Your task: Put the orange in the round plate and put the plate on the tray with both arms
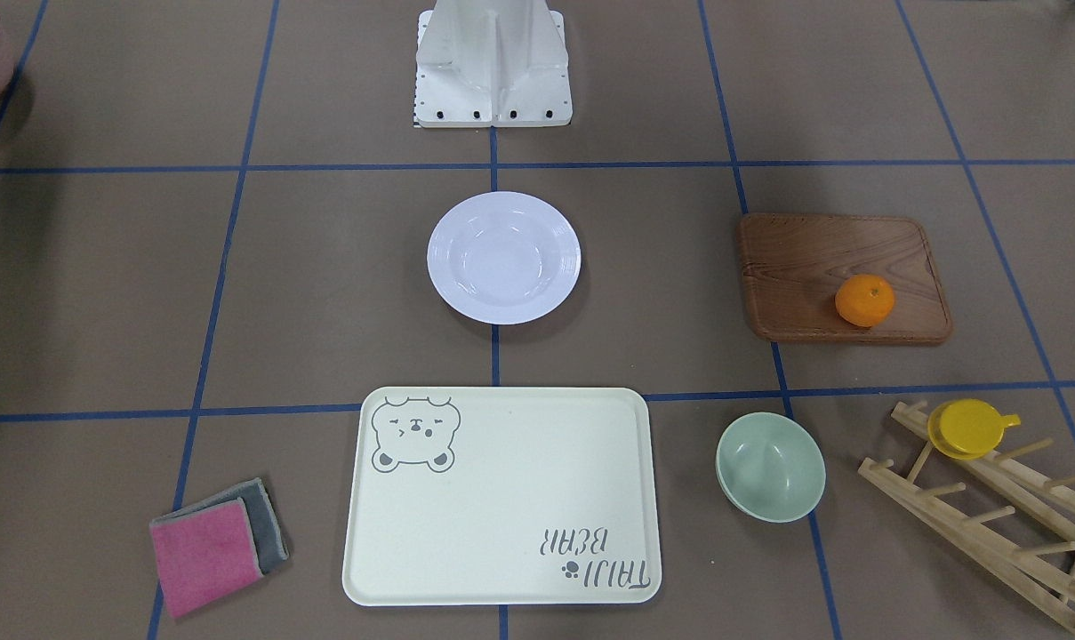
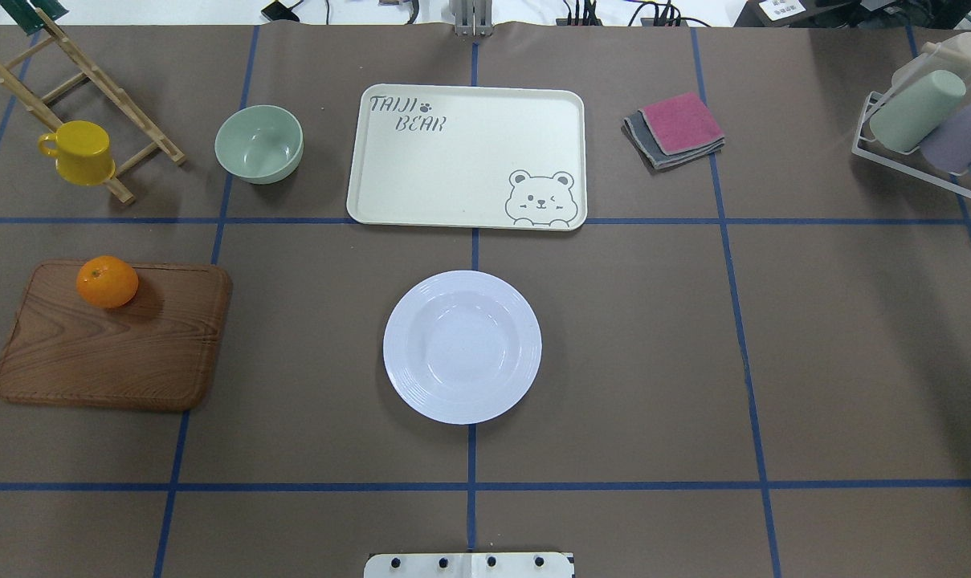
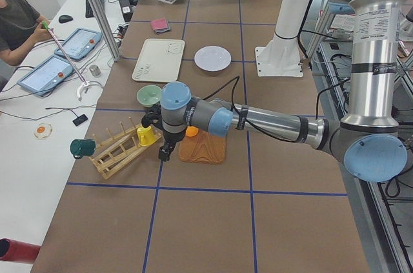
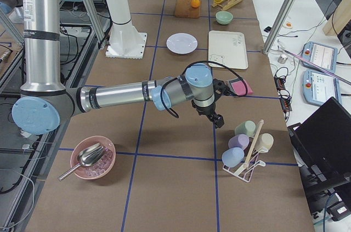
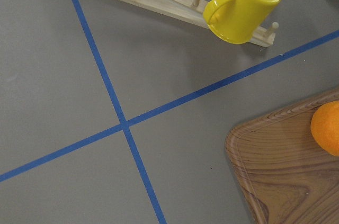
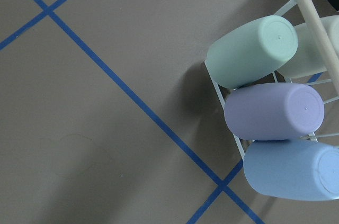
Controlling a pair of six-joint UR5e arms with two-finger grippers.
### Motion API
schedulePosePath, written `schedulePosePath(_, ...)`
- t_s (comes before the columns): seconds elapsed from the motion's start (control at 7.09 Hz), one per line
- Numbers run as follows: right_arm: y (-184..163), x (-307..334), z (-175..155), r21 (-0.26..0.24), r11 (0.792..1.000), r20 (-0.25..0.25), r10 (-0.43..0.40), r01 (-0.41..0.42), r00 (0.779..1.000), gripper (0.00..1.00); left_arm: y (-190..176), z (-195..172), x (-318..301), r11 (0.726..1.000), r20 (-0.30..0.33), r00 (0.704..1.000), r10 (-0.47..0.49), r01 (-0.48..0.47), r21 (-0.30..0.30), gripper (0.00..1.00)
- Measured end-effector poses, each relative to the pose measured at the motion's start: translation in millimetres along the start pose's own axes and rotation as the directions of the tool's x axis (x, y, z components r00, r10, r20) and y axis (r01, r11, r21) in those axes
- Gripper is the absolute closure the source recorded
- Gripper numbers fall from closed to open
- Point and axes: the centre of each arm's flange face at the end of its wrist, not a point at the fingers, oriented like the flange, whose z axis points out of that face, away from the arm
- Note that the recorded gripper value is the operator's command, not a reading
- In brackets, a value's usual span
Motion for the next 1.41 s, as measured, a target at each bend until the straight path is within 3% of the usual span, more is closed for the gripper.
schedulePosePath(0.42, -5, -4, 2, 0.003, 1.0, 0.009, -0.009, 0.009, 1.0, 0.0, -7, -11, 11, 0.999, -0.011, 0.999, 0.036, -0.035, 0.036, 0.01)
schedulePosePath(1.41, 7, -2, 14, -0.017, 1.0, 0.033, 0.014, -0.014, 0.999, 0.01, -8, -15, 14, 0.996, -0.01, 0.998, 0.064, -0.063, 0.059, 0.01)
